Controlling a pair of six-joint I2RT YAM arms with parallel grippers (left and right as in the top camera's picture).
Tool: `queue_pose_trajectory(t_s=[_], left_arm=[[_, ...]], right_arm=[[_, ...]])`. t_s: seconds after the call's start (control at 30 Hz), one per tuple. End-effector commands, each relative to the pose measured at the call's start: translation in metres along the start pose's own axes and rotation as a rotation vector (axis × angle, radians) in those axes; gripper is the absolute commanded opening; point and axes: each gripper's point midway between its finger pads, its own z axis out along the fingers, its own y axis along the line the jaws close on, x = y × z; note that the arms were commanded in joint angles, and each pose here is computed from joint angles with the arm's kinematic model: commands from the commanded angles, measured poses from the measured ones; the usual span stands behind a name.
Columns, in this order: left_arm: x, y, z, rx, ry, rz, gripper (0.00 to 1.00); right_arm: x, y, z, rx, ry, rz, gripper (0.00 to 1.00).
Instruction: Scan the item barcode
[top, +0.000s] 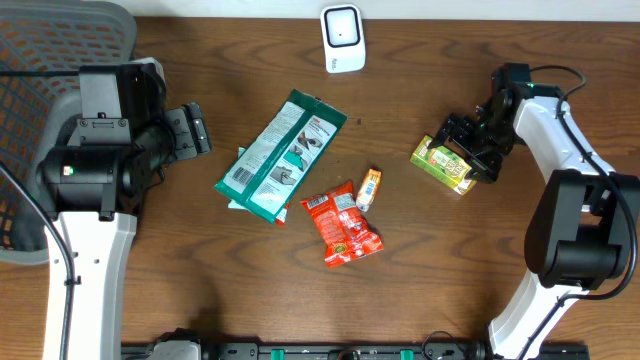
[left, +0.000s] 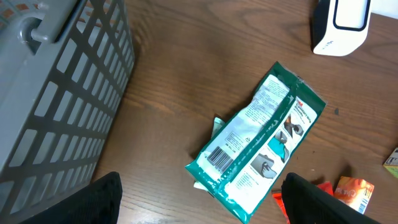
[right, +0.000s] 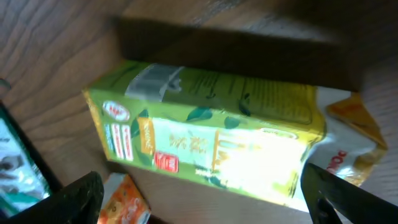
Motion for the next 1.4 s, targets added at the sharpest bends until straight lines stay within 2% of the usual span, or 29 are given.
queue_pose_trajectory(t_s=[0.0,0.1,0.23,0.3,0.4,0.47,0.53,0.63,0.77,1.0,1.37], left_arm=[[-0.005,0.000,-0.004,-0.005,-0.015,-0.009,0.83],[-0.005,0.000,-0.004,-0.005,-0.015,-0.009,0.83],[-0.005,0.000,-0.004,-0.005,-0.015,-0.009,0.83],[-0.005,0.000,-0.004,-0.005,-0.015,-0.009,0.83],[-0.005,0.000,-0.004,-0.005,-0.015,-0.009,0.83],[-0.005,0.000,-0.004,-0.005,-0.015,-0.009,0.83],[-0.005,0.000,-0.004,-0.005,-0.015,-0.009,0.83],[-0.005,0.000,-0.004,-0.005,-0.015,-0.009,0.83],[-0.005,0.000,-0.004,-0.005,-0.015,-0.009,0.83],[-0.005,0.000,-0.004,-0.005,-0.015,-0.009,0.83],[-0.005,0.000,-0.004,-0.005,-0.015,-0.009,0.83]], right_arm=[[0.022,0.014,0.004,-0.087,0.108,0.008,0.99],[0.039,0.015,0.007,-0.065,0.158,-0.057,0.98],[0.059,0.011,0.007,0.002,0.198,-0.206,0.70],[0.063,0.007,0.000,0.048,0.184,-0.266,0.66],[0.056,-0.001,-0.017,0.149,0.093,-0.366,0.68],[0.042,-0.008,-0.031,0.239,-0.003,-0.449,0.73],[0.024,-0.020,-0.044,0.359,-0.090,-0.545,0.73],[0.011,-0.029,-0.048,0.458,-0.100,-0.722,0.73],[0.000,-0.023,-0.036,0.440,-0.101,-0.823,0.73],[-0.001,0.011,-0.009,0.244,-0.086,-1.024,0.79],[0.019,0.011,0.019,0.133,0.023,-1.012,0.78]])
